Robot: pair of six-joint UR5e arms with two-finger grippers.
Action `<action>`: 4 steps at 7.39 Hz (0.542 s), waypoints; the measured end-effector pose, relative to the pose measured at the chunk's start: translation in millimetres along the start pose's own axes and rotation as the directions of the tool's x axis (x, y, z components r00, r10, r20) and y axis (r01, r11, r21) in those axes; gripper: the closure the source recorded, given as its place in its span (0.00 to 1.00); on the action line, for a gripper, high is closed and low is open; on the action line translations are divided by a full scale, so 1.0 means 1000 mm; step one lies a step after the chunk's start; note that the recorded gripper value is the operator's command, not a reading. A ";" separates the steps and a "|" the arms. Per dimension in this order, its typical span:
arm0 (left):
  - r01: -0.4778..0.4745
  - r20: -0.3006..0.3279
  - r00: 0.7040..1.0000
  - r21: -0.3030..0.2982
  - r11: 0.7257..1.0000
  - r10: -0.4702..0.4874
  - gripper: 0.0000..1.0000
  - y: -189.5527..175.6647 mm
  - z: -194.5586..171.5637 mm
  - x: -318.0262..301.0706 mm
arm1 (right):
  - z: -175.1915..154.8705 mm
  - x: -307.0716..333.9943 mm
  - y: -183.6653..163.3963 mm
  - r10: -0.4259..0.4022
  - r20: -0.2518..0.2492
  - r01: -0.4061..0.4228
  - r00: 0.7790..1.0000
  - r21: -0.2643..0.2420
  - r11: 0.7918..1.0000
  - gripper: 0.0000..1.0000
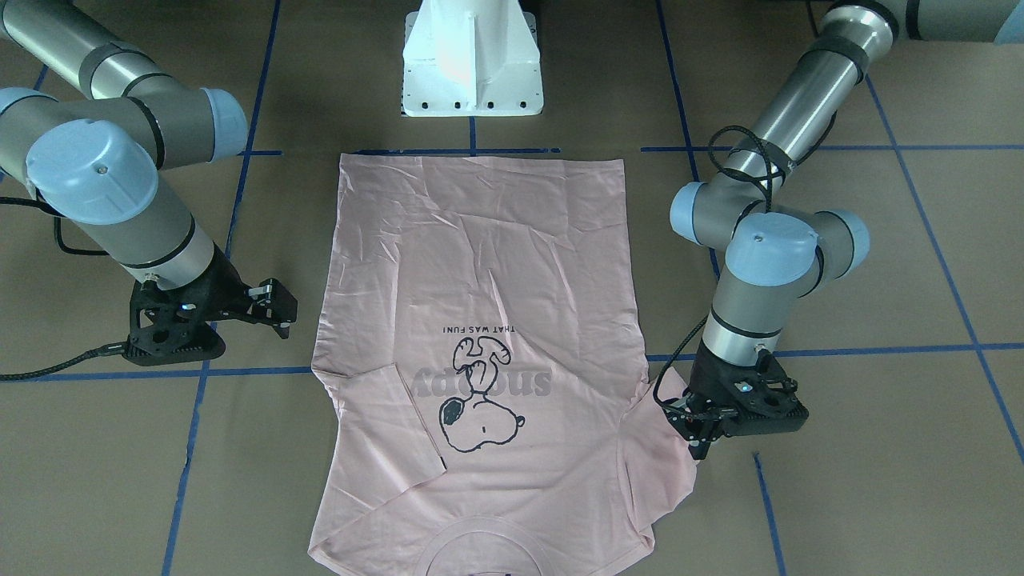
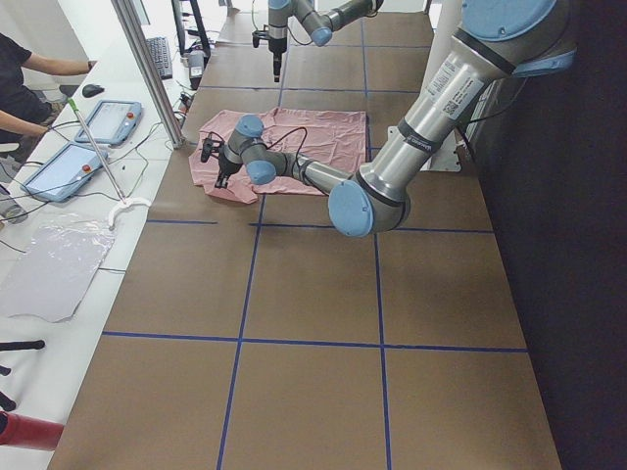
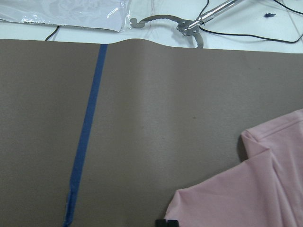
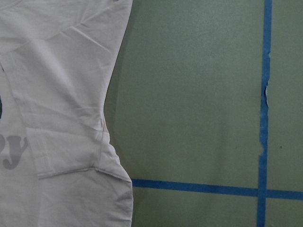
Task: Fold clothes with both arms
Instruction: 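Grasp the sleeve nearest the left arm and fold it inward with the left gripper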
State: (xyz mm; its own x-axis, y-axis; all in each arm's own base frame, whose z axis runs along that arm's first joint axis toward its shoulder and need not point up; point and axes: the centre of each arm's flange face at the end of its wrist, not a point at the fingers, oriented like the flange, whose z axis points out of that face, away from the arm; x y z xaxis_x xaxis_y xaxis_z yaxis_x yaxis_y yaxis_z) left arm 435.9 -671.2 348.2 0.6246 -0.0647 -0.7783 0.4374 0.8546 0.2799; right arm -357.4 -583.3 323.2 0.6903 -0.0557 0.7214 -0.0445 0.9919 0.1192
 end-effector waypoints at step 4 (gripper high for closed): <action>0.220 -0.039 0.974 -0.080 0.972 -0.224 1.00 0.025 -0.020 0.151 | 0.000 0.001 0.001 0.006 0.000 -0.006 1.000 0.002 1.000 0.00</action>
State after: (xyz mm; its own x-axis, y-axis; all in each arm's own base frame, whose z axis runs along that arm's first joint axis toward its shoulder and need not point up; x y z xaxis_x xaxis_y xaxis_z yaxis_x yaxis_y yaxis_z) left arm 528.6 -649.7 226.4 0.4849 -0.2340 -0.8427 0.5108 0.8579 0.0557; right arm -356.9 -582.5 323.5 0.6899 -0.0497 0.7222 -0.0501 0.9920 0.1161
